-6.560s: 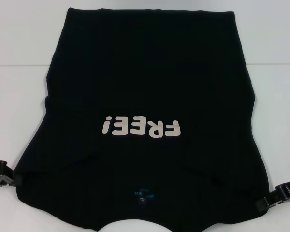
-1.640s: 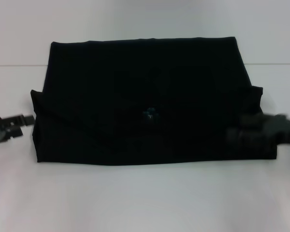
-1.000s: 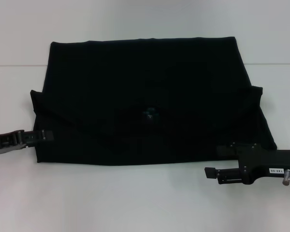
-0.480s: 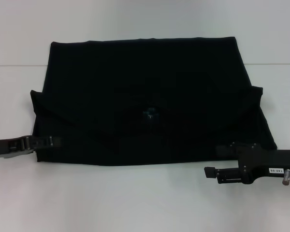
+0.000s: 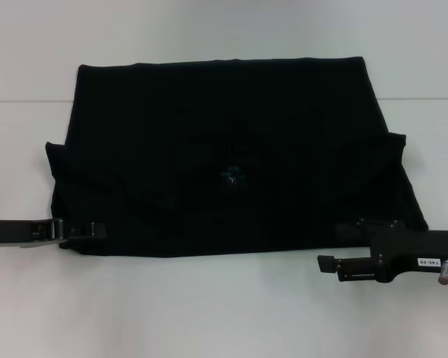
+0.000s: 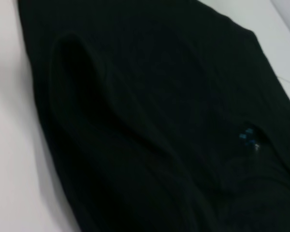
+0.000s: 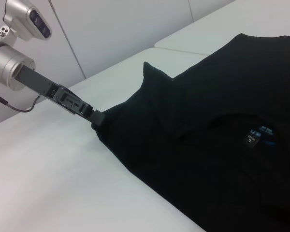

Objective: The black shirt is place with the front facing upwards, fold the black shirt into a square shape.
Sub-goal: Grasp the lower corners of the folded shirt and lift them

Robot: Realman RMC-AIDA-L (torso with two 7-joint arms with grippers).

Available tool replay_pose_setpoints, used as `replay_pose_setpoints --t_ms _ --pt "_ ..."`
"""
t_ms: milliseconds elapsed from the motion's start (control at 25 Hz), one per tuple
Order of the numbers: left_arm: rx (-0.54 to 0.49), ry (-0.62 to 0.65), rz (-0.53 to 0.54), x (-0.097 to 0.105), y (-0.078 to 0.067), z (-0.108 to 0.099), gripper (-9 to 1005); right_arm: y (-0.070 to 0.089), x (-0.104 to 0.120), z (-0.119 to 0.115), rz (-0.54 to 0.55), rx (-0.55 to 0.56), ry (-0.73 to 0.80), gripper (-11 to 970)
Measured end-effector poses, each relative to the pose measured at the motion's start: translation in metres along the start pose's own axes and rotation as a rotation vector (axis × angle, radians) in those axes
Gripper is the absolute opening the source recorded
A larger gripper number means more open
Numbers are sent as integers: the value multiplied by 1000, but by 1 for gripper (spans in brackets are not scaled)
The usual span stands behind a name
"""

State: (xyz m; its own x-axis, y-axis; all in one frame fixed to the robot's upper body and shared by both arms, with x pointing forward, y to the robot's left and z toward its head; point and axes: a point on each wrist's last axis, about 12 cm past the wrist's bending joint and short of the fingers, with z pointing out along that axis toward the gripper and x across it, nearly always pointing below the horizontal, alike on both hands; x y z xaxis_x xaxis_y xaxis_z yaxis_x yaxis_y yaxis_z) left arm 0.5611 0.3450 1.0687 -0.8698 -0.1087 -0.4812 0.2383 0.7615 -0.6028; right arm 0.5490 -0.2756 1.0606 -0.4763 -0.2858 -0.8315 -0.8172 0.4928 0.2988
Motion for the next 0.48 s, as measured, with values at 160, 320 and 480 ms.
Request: replay_pose_setpoints --t_ms 160,320,480 --pt "-1 4 3 -1 1 -2 671 -4 0 -9 32 19 -20 929" --pt "0 6 4 -1 1 -2 560 -13 -5 -28 107 55 -51 927" --pt "1 8 5 -1 1 -3 245 -29 -17 -53 237 124 -44 924"
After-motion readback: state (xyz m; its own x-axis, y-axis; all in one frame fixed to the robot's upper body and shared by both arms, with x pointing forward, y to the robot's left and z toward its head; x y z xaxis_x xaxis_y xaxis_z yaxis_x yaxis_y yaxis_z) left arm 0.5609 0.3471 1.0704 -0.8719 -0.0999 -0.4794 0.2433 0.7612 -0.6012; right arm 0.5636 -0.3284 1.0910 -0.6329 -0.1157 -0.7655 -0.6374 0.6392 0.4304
